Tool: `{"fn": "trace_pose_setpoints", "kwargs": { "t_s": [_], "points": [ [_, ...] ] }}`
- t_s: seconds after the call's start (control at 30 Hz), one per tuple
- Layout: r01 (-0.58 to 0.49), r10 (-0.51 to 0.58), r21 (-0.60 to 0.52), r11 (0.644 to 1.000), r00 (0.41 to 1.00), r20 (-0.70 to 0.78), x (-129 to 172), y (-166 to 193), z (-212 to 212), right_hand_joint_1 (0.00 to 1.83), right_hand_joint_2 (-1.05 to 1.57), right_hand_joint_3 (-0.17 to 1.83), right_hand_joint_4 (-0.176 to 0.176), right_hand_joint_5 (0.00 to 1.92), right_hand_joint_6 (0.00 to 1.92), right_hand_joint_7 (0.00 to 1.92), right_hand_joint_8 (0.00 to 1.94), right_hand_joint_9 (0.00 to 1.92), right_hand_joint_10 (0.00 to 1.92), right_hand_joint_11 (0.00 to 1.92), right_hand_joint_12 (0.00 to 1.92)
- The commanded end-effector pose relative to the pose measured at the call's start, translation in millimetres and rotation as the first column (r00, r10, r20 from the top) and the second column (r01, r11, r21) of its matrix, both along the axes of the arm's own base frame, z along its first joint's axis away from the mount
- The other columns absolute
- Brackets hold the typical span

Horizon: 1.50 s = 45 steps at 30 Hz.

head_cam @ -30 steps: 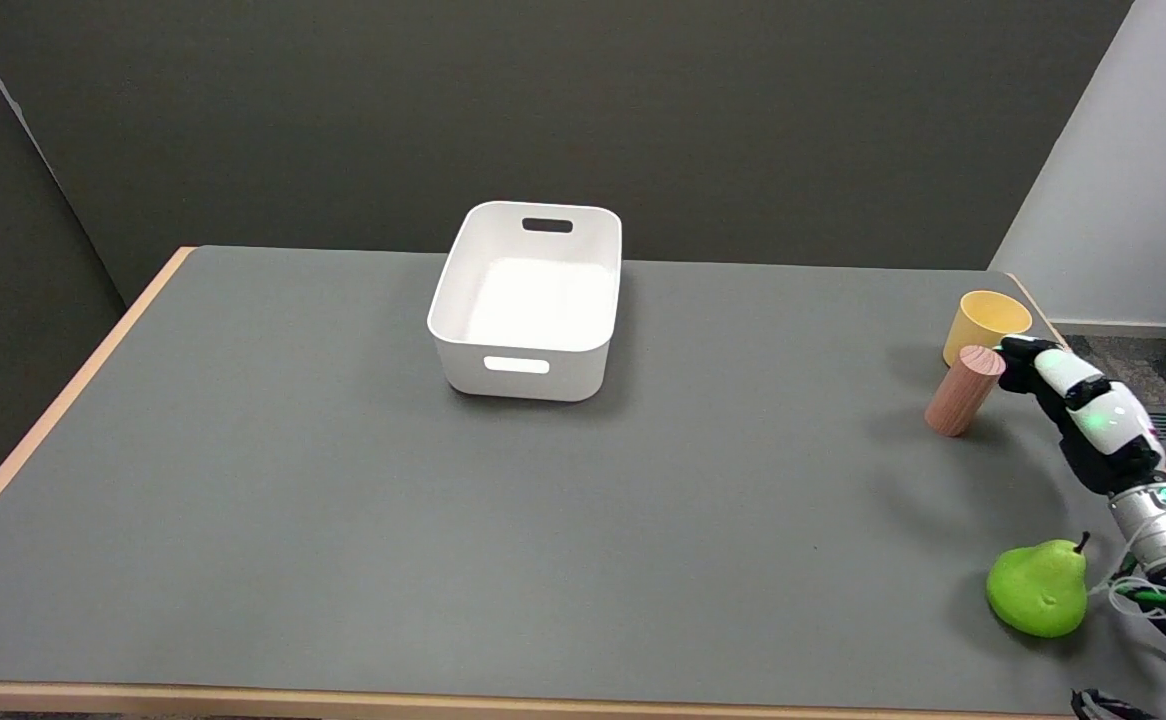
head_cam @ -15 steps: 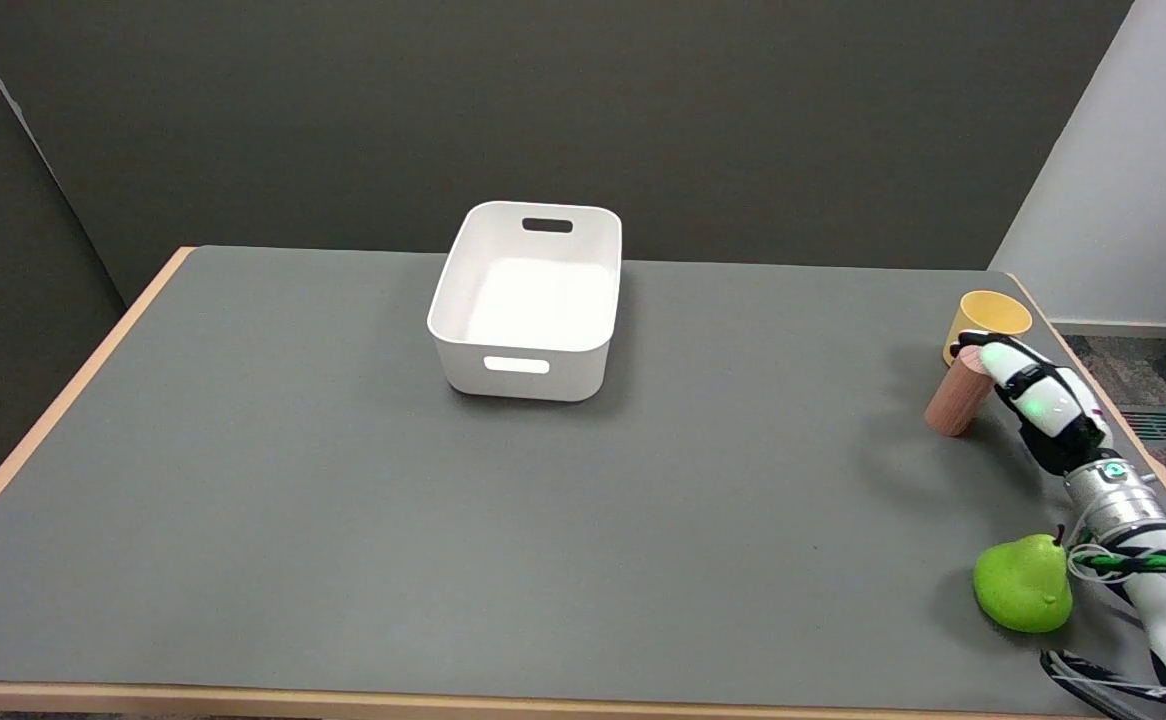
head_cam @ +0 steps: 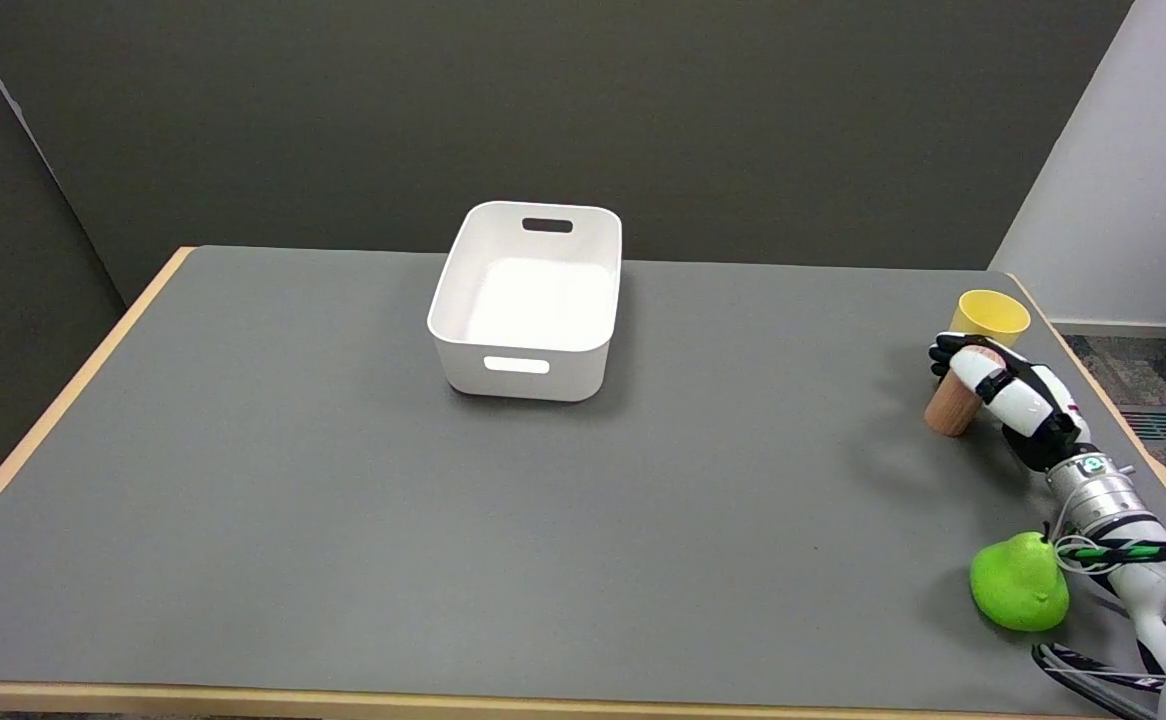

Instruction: Pick up the wooden cylinder.

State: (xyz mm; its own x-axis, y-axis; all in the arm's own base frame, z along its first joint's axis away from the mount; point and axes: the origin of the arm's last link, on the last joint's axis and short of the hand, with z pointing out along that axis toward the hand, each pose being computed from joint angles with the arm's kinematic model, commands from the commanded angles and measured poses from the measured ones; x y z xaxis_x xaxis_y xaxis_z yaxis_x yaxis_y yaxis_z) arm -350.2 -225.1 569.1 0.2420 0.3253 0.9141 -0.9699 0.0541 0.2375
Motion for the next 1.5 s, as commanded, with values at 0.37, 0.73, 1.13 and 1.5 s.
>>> {"fn": "trace_pose_setpoints", "kwargs": {
  "t_s": [0.37,0.73,1.13,1.5],
  "points": [
    [0.004,-0.004,0.034,0.999,1.0,-0.027,0.3,4.0,-2.6,0.74,0.7,0.92,-0.125,0.31,0.62,0.46,0.56,0.36,0.93,0.19,1.32],
    [-0.018,0.018,0.014,1.0,1.0,-0.02,3.2,2.7,0.0,1.02,1.25,0.23,-0.161,0.52,1.65,0.69,1.09,0.62,1.21,0.46,1.63],
    [-0.018,0.018,0.014,1.0,1.0,-0.022,4.3,0.8,0.5,1.11,1.28,0.22,-0.176,0.49,1.7,0.56,1.74,0.68,1.79,0.36,1.92],
    [-0.029,0.029,0.023,0.999,0.999,-0.023,6.3,-3.3,-1.1,1.47,0.97,0.72,-0.028,0.4,1.55,0.6,1.72,0.61,1.92,0.09,1.92]
  ]
}}
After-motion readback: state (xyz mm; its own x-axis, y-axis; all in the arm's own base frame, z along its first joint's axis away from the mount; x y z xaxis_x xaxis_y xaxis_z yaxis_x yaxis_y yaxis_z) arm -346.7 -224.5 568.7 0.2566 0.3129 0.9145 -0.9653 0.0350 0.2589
